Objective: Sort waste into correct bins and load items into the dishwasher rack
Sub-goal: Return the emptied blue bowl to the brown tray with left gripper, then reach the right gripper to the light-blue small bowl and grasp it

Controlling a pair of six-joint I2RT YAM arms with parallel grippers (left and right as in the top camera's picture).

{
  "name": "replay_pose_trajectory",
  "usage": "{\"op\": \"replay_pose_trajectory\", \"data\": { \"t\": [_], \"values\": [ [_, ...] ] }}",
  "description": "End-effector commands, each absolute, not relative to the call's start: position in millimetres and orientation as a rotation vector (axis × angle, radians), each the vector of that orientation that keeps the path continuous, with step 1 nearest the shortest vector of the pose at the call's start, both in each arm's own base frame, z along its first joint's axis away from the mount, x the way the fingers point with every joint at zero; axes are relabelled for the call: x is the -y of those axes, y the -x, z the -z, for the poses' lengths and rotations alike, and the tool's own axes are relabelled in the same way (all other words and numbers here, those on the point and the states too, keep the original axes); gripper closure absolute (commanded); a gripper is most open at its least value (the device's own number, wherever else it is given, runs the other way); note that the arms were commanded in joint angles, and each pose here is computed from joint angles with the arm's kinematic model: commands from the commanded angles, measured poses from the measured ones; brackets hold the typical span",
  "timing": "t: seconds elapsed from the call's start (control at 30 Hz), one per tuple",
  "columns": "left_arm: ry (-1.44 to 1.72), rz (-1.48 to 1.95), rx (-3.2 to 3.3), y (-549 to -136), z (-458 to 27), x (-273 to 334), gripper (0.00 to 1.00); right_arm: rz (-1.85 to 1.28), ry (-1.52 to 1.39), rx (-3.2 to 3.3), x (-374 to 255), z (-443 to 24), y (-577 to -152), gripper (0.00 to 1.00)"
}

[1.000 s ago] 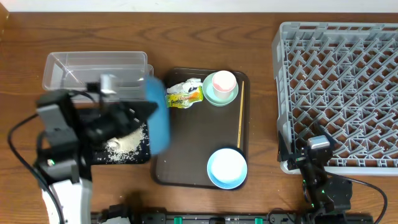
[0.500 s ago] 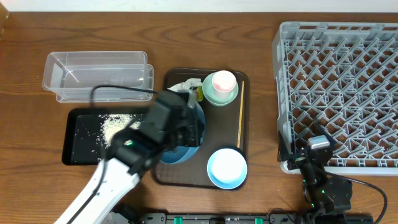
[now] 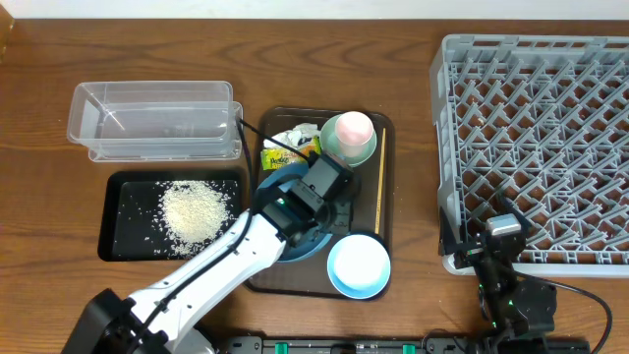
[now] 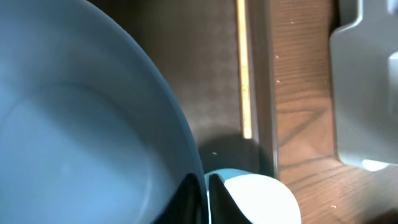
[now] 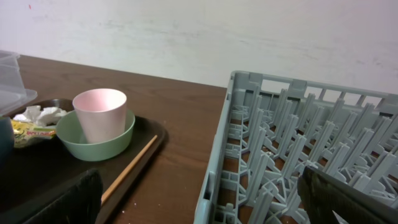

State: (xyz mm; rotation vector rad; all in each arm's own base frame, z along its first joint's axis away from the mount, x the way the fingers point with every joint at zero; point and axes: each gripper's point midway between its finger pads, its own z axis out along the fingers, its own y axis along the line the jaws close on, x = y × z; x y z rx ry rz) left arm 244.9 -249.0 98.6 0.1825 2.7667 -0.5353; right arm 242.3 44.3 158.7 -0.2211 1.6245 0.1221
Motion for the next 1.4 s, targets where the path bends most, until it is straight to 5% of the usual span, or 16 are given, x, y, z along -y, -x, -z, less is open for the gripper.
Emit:
{"op": "replay_pose_trajectory", "data": {
  "t": [0.0, 0.1, 0.37, 0.6, 0.83, 1.0, 1.2, 1.37],
  "values": [
    [-0.178, 0.528, -2.748, -247, -103, 252, 0.56, -0.124, 0.232, -1.623, -46, -158, -242, 0.01],
    [-0.177, 0.522, -2.755, -246, -103, 250, 0.41, -0.124, 0.232, -1.623, -46, -158, -242, 0.01],
    [-0.108, 0.542, -2.660, -253, -151, 229, 0.26, -0.124, 0.232, -1.623, -46, -158, -242, 0.01],
    [0.269, 0.314, -2.447, -266, -214, 110, 0.15, -0.124, 0.232, -1.623, -46, -158, -242, 0.01],
    [0.809, 0.065, -2.227, -223, -243, -29, 0.12, -0.124, 0.232, -1.623, -46, -158, -242, 0.01],
    [1.030, 0.055, -2.183, -202, -238, -66, 0.09, -0.156, 0.235, -1.611, -50, -162, -241, 0.01],
    [1.063, 0.309, -2.293, -227, -215, -66, 0.07, -0.927, 0.251, -1.598, -125, -183, -201, 0.01],
    [1.283, 0.366, -2.351, -236, -180, -88, 0.07, -1.220, -0.016, -1.587, -125, -204, -199, 0.01]
  ]
}}
